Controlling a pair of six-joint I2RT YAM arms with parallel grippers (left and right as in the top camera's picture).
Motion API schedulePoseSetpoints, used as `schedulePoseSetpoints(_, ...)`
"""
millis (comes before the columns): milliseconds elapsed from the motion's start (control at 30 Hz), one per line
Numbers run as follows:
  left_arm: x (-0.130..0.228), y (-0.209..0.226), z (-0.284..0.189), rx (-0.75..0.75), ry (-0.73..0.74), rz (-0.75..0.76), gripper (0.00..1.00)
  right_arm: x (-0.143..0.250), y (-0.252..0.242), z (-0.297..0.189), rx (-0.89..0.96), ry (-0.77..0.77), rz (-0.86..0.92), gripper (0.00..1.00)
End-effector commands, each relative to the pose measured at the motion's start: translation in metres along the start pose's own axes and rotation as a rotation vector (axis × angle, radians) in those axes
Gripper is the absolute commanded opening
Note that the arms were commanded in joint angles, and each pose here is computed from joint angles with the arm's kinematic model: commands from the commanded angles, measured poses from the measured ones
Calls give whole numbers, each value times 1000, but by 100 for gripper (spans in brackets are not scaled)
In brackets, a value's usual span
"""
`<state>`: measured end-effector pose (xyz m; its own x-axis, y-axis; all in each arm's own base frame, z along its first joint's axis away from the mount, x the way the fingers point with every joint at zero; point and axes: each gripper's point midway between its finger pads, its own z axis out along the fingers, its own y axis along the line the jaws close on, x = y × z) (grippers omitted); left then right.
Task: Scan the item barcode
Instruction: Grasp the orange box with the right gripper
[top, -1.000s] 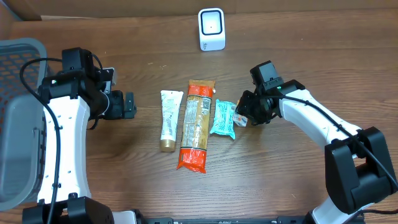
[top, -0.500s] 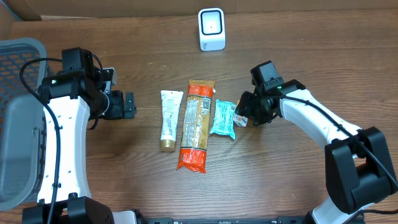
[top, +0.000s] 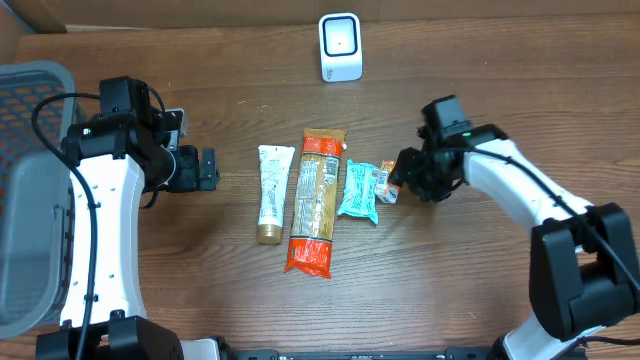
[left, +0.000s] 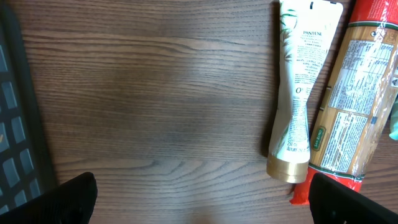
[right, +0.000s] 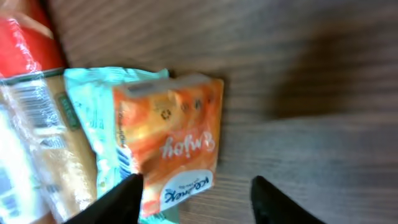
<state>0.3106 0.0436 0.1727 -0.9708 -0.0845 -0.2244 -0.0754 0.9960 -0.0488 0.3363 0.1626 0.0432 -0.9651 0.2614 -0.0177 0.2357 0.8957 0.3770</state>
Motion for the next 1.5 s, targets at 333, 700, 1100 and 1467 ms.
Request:
schedulePoseSetpoints(333, 1, -1, 1, 1, 5, 21, 99, -4, 58, 9, -65, -119, -137, 54)
schedulePoseSetpoints(700, 1, -1, 1, 1, 5, 21, 99, -30, 23, -25, -175, -76, 6, 57)
schedulePoseSetpoints(1100, 1, -1, 1, 1, 5, 21, 99, -16, 4, 17, -88, 28, 78, 56)
schedulePoseSetpoints(1467, 1, -1, 1, 1, 5, 21, 100, -8, 19, 44, -76, 39, 61, 21)
